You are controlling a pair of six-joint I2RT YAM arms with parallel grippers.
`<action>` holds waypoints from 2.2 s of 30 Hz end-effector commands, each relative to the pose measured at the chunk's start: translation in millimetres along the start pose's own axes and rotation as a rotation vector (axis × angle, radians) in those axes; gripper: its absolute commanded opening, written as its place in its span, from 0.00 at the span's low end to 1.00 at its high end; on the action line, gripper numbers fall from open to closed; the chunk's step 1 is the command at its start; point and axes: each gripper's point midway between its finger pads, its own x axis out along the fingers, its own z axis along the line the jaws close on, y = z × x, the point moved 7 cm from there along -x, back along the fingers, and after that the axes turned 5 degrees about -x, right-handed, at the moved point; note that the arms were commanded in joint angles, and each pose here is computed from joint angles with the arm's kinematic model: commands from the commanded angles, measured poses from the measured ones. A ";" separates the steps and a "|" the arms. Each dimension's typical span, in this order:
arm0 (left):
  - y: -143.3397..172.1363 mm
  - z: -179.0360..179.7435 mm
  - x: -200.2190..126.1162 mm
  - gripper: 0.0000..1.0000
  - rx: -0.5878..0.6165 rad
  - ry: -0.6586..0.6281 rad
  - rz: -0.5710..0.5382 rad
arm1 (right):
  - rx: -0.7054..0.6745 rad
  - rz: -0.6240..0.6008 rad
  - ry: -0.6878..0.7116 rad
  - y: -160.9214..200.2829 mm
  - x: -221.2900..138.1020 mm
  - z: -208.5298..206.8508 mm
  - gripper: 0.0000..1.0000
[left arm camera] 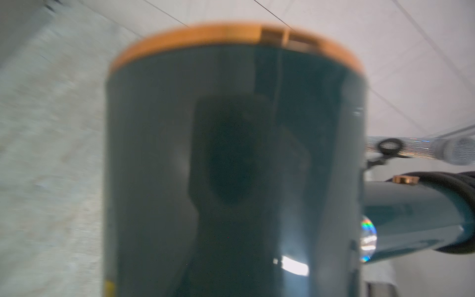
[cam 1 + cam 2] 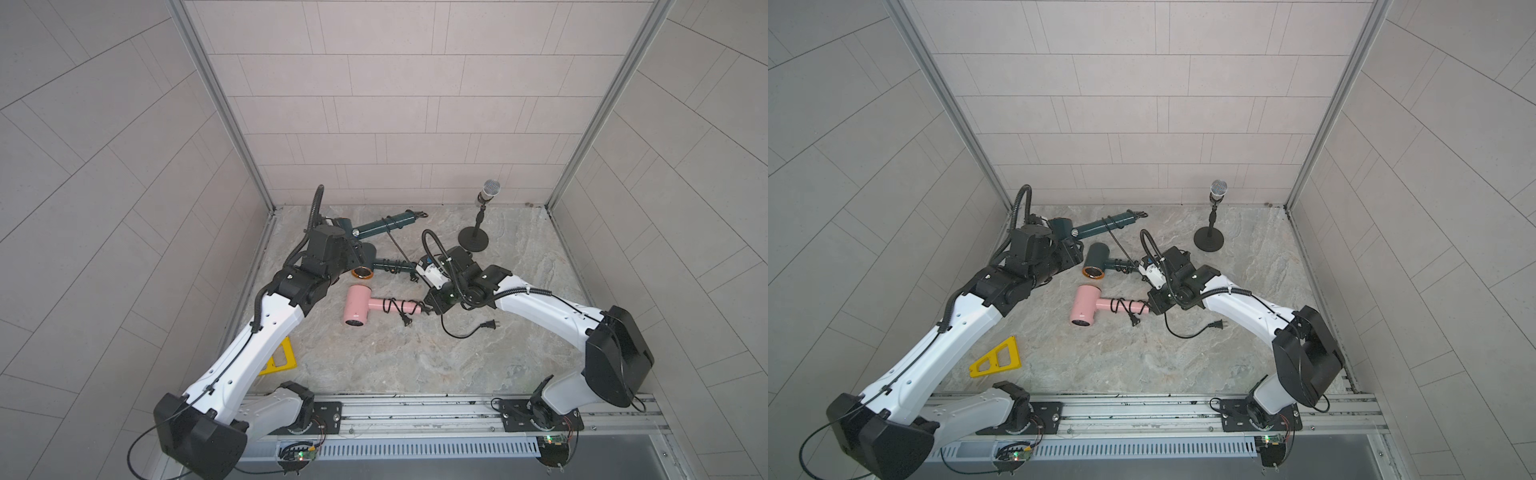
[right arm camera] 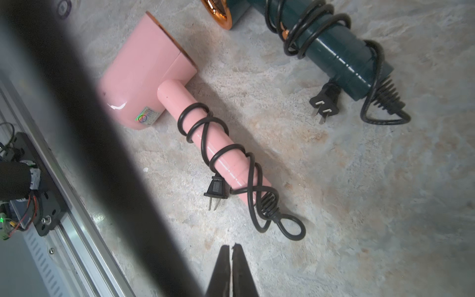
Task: Wrap the cord around the hair dryer
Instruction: Wrap the power cord around the hair dryer.
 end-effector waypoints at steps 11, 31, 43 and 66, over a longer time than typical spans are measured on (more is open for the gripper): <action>-7.9 34.2 30.3 0.00 0.237 -0.397 -0.235 | -0.363 0.256 0.057 -10.1 -79.4 56.6 0.00; 22.3 18.0 43.3 0.00 0.393 -0.332 0.040 | -0.424 -0.027 -0.035 -107.6 -145.9 94.0 0.00; 23.7 -22.2 55.8 0.00 0.093 0.067 0.299 | -0.491 0.129 -0.047 -84.3 -103.2 106.7 0.00; 56.9 -5.0 77.2 0.00 0.460 -0.136 0.316 | -0.444 -0.033 0.127 -115.7 -139.6 56.2 0.00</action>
